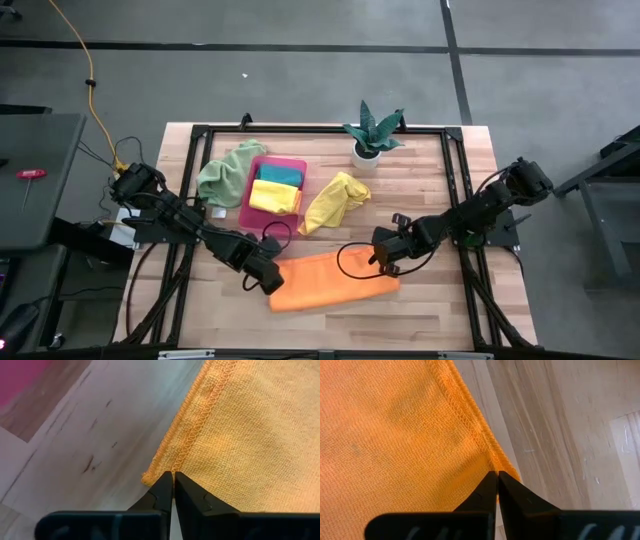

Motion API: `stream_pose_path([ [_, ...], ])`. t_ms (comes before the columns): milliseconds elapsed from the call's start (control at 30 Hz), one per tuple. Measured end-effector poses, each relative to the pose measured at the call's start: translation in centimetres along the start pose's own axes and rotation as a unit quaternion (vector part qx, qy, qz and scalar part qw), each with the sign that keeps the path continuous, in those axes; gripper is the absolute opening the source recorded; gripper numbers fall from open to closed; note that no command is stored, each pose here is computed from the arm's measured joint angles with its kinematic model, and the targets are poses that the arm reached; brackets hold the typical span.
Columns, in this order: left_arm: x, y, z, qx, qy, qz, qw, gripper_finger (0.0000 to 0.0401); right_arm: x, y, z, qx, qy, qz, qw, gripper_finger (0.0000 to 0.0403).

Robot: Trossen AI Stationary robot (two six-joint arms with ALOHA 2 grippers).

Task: Fold microfiber towels
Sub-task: Fold the orange microfiber cloth

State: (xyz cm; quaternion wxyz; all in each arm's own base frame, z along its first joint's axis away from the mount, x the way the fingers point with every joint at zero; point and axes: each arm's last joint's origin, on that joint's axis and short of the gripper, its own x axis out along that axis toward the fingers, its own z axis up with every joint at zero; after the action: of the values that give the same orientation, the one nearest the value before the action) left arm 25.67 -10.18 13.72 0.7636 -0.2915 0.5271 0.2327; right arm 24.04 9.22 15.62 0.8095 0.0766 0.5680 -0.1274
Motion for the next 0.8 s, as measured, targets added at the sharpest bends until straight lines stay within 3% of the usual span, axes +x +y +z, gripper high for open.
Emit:
stream_pose_path([
  [800,-3.0,0.9,0.4,-0.007,-0.038,0.007,0.999,0.0000,0.0,-0.1,-0.1,0.013,0.003,-0.007,1.000,0.0000],
])
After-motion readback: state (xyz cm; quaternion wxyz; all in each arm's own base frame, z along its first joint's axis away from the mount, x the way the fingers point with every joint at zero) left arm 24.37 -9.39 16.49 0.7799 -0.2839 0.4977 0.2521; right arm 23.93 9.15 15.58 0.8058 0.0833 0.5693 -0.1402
